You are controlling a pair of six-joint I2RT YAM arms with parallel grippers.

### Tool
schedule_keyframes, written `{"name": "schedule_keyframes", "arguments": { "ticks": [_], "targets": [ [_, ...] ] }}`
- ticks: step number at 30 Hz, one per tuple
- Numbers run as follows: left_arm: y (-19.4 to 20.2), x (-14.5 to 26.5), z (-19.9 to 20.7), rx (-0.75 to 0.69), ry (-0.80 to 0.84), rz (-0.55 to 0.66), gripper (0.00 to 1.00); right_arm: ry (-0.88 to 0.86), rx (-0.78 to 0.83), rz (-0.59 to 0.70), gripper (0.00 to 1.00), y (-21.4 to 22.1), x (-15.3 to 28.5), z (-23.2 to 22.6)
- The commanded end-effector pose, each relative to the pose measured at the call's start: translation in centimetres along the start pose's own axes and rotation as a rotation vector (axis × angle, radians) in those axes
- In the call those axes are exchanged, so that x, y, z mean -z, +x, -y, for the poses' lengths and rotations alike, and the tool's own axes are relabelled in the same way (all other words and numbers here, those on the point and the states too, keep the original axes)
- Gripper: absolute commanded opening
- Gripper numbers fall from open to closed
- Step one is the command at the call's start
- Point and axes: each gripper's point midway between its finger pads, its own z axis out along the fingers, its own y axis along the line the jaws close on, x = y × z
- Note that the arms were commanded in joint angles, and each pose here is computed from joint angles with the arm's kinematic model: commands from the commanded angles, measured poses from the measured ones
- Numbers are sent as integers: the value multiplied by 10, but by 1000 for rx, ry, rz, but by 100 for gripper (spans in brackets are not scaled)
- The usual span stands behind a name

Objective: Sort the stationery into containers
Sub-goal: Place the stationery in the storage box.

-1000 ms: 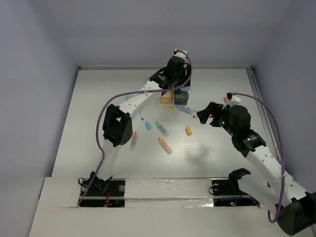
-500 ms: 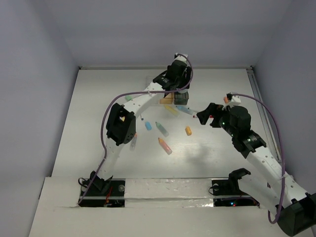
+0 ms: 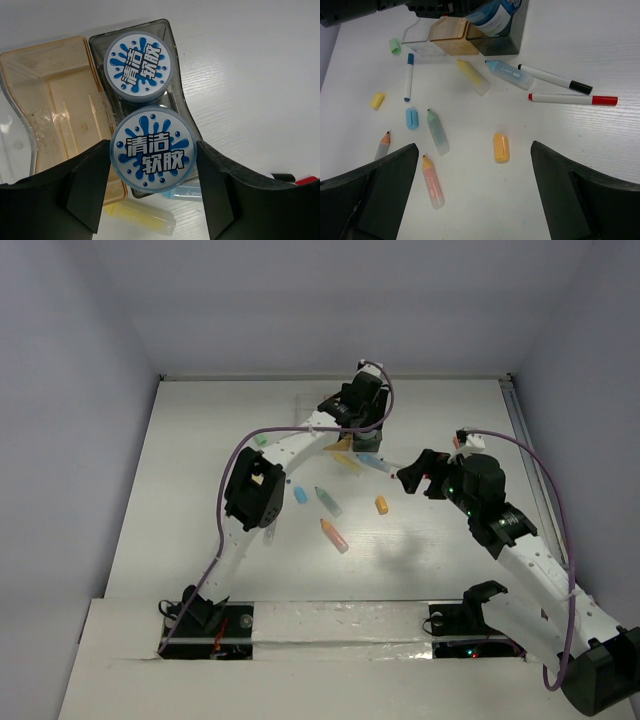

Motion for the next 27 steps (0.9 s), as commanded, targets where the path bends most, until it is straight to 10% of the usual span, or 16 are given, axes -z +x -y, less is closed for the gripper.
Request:
{"name": "schedule_keyframes", "arguments": {
  "ticks": [1,9,22,27],
  "targets": [
    [-54,21,8,19,17,135,30,-24,17,17,100,-6,1,-6],
    [-73,34,15,13,27,184,82,-20,18,16,100,-6,2,-5],
    [-210,186,18,28,123,538,96,-89,53,-44,100,-4,-8,-19],
    [-195,232,-2,27,114,533,96,-155,61,-131,100,7,-23,-33]
  ]
}}
